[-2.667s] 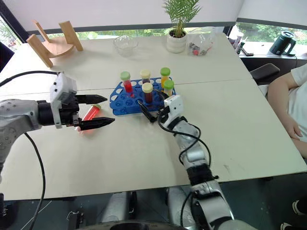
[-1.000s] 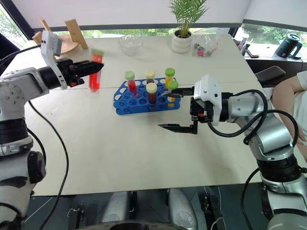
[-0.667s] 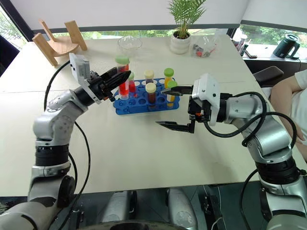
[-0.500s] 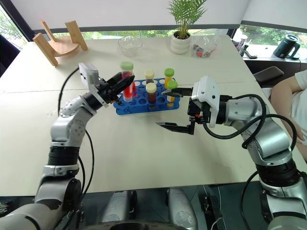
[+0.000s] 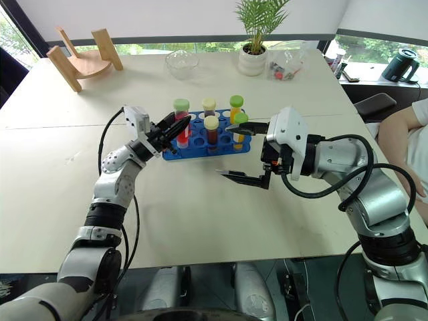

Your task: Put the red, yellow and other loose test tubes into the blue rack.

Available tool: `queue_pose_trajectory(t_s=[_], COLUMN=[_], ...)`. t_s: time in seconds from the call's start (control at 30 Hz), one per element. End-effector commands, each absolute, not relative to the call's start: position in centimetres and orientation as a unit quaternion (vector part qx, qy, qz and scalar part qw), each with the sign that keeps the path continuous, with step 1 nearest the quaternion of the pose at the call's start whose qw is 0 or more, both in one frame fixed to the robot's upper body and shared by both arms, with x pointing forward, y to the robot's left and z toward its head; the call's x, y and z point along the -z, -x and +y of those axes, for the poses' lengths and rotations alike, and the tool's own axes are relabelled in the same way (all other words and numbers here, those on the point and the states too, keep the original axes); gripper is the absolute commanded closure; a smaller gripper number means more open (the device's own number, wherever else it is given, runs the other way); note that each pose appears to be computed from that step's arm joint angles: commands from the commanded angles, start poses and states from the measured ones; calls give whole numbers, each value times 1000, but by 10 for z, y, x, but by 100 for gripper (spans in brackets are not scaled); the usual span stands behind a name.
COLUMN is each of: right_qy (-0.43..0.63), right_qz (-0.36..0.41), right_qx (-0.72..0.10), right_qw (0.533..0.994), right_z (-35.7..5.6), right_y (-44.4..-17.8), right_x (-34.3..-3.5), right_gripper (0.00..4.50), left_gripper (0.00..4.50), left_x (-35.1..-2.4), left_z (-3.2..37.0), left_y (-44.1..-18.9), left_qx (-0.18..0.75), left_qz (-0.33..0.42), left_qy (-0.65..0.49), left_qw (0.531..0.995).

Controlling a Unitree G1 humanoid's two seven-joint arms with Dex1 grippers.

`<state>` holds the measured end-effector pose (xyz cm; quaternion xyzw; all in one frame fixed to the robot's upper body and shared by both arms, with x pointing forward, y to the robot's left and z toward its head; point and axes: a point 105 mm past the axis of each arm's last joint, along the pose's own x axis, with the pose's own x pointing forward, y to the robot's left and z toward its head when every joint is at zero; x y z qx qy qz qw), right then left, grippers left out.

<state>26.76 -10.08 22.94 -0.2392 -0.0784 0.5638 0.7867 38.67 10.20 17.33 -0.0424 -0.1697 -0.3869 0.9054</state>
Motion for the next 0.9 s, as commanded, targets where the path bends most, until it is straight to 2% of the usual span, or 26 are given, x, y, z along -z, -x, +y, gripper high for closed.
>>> queue_pose_trajectory(t_s=[0.03,0.43,0.9], right_qy=[251,250,248], right_qz=[-106,-105,-106], right_qx=[-559,-552,-552], right_qw=[783,788,789], right_z=[-101,-102,-100], right_y=[-260,-258,-257], right_x=[-242,-242,-242], right_gripper=[0,0,0], left_gripper=[369,369,369], left_x=[-187,-170,-167], left_z=[103,101,94], left_y=[-388,-389,-383], left_qx=[380,379,388], left_qz=[-207,-205,-209], left_qy=[29,34,46], left_qw=[901,902,896])
